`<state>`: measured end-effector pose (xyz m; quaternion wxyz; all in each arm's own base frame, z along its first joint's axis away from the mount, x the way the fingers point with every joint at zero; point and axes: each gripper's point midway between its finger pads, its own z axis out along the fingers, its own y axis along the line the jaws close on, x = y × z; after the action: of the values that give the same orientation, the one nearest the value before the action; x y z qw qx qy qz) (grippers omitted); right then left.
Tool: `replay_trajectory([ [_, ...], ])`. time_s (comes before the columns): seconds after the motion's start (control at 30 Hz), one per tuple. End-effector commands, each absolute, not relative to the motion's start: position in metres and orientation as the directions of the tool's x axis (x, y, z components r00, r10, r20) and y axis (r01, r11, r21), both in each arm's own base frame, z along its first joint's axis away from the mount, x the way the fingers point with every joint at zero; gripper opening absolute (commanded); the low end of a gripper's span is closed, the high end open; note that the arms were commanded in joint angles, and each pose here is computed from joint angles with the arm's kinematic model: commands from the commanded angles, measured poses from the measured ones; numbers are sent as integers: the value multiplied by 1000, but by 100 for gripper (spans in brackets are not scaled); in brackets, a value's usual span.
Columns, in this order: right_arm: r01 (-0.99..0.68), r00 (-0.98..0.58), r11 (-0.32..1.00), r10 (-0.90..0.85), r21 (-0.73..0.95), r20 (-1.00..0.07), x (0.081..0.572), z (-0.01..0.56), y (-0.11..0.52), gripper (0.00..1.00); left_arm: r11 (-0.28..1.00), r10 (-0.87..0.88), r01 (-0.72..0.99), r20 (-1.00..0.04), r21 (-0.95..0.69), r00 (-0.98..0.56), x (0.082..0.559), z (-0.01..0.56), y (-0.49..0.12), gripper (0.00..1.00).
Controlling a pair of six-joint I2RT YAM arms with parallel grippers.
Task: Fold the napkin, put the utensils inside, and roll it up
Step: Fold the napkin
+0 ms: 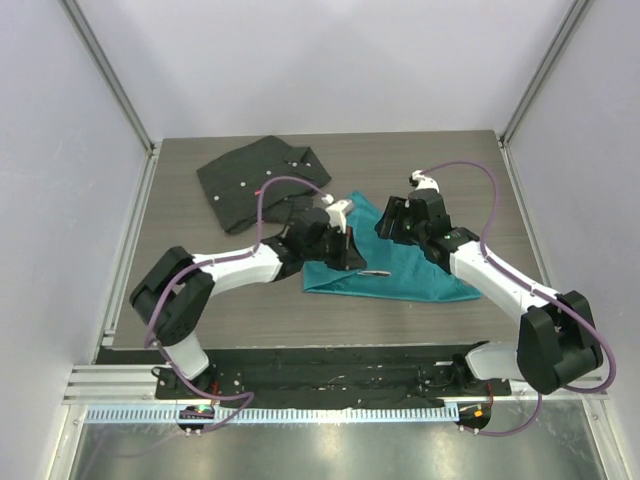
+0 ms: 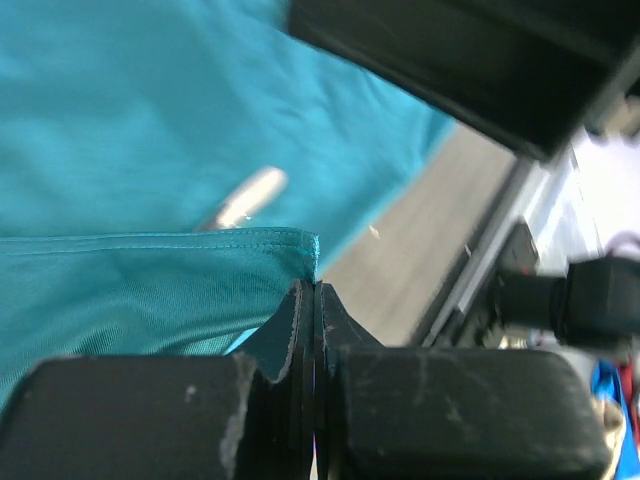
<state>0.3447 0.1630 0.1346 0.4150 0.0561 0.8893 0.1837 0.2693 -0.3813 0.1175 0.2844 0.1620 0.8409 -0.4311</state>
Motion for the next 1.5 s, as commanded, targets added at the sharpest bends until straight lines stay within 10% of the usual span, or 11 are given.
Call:
replay_trajectory([
  [0.0, -36, -600, 920, 292, 390, -745, 347, 151, 155, 61, 447, 95, 646, -685, -619, -722, 252, 141, -412, 0],
  [1.47, -2, -629, 918, 307, 397, -714, 337, 134, 150, 61, 426, 260, 631, -581, -648, -772, 222, 84, -457, 2],
])
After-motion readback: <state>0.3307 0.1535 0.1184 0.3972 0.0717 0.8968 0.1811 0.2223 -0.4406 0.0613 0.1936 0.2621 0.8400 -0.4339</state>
